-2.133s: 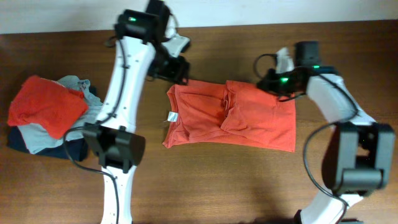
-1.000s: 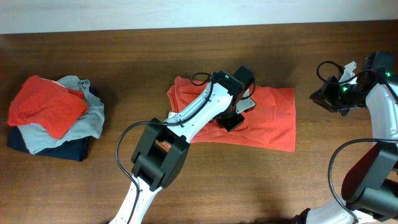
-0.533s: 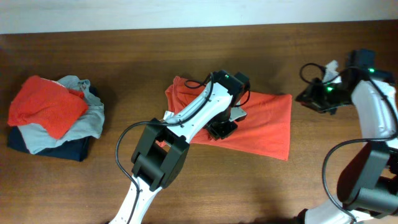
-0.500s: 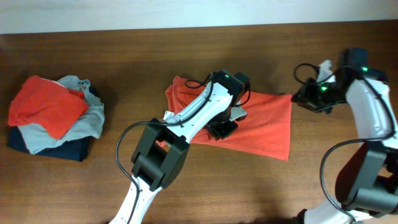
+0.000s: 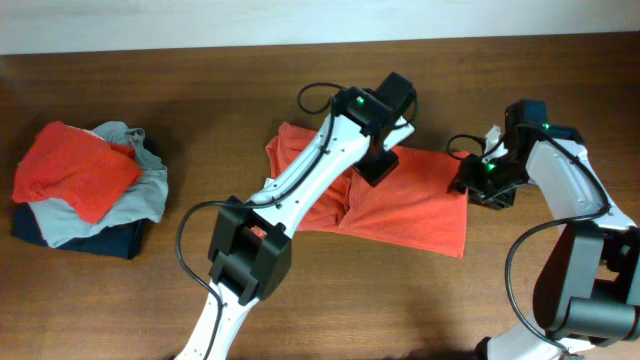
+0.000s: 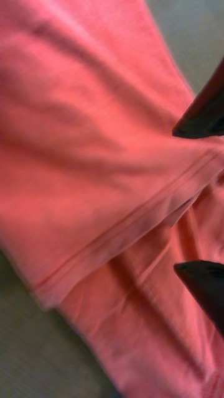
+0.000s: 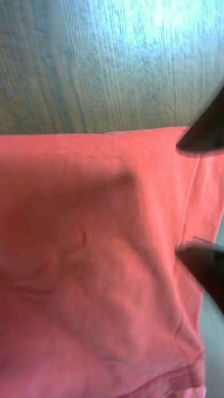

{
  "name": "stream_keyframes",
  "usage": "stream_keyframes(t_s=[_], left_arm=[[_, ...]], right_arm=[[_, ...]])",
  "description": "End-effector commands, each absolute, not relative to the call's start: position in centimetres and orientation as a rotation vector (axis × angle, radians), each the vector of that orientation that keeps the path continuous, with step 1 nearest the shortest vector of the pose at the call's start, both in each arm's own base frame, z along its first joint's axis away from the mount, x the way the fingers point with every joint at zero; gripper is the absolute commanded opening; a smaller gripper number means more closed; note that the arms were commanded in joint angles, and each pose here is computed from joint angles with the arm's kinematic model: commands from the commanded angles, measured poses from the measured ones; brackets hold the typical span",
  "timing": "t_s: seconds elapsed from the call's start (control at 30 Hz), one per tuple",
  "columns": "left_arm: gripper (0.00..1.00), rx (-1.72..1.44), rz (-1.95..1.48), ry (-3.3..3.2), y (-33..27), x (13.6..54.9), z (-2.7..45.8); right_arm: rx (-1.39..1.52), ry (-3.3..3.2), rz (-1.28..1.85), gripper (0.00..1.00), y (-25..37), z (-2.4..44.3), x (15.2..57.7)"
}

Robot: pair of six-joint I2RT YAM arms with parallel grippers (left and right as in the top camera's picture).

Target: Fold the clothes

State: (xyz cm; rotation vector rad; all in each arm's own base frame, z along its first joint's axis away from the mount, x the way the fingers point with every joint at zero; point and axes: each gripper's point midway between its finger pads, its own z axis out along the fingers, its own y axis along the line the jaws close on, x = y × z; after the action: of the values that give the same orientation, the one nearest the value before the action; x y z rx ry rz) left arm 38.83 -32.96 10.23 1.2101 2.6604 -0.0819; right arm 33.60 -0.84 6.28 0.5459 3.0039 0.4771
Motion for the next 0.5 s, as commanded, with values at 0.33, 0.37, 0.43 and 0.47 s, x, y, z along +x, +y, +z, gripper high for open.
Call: stream_keyframes(t_s=[0.33, 0.37, 0.43, 0.47], left_arm=[[0.59, 1.139, -0.044, 2.706, -32.3, 43.0, 2.0], [0.56, 1.14, -0.043, 2.708, -32.4, 43.1, 1.5], [0.51, 1.137, -0.045, 2.703, -32.5, 43.3, 1.2], [0.49, 1.136, -0.046, 2.698, -32.6, 43.4, 1.1]], right_arm=[[0.676, 3.04, 0.409, 0.46, -1.4, 4.5, 31.7], [0.695, 3.041, 0.408, 0.45, -1.4, 4.1, 31.5], [0.704, 3.045, 0.409, 0.44, -1.2, 3.2, 31.0], [0.706, 3.049, 0.41, 0.44, -1.2, 2.9, 30.8]])
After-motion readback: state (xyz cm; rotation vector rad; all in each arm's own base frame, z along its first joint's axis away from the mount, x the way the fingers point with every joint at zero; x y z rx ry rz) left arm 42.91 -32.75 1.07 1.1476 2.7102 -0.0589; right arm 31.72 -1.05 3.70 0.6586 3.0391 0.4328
